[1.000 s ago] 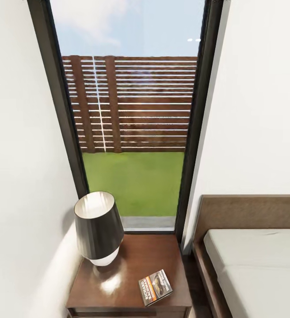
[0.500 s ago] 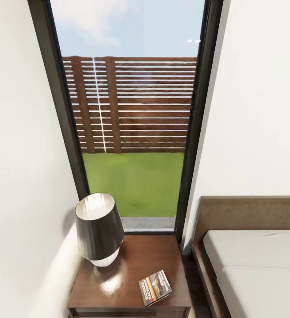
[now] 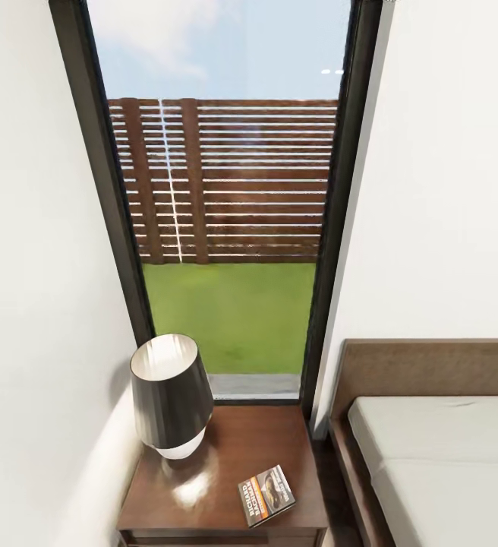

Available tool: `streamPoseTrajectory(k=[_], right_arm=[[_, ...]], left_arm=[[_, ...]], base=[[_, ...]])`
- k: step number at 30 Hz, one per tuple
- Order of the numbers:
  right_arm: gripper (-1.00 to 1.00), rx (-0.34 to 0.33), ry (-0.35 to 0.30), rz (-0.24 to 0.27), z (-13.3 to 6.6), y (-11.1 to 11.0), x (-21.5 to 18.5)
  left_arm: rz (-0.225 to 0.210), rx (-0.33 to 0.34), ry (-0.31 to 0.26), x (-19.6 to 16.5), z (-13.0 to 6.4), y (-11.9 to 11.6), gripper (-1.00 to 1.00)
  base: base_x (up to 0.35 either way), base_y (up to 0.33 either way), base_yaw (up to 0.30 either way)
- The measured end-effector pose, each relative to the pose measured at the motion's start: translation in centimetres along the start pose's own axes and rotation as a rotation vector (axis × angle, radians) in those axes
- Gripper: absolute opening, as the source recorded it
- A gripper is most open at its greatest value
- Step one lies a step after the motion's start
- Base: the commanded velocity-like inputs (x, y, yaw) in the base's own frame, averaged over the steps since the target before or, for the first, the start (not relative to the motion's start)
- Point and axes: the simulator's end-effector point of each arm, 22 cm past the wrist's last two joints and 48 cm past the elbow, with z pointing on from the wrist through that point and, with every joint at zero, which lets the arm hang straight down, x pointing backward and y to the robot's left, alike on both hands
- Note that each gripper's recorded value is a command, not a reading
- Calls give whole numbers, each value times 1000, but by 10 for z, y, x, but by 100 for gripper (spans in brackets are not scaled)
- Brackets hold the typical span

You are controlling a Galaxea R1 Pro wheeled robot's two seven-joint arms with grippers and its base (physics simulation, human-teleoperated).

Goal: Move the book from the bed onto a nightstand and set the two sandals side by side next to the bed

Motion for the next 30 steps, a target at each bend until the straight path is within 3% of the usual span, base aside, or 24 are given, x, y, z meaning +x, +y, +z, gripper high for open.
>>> streamPoseTrajectory(k=[10,25,30], right_arm=[[100,58,10,-1,1,-44,1],[100,67,14,-2,-9,-55,6],[100,67,15,-1,-13,-56,8]], left_arm=[[0,0,5,5,-10,1,100],[1,0,7,7,-23,2,100],[1,0,26,23,-29,2,100]], base=[[0,0,0],[0,0,0],[0,0,0]])
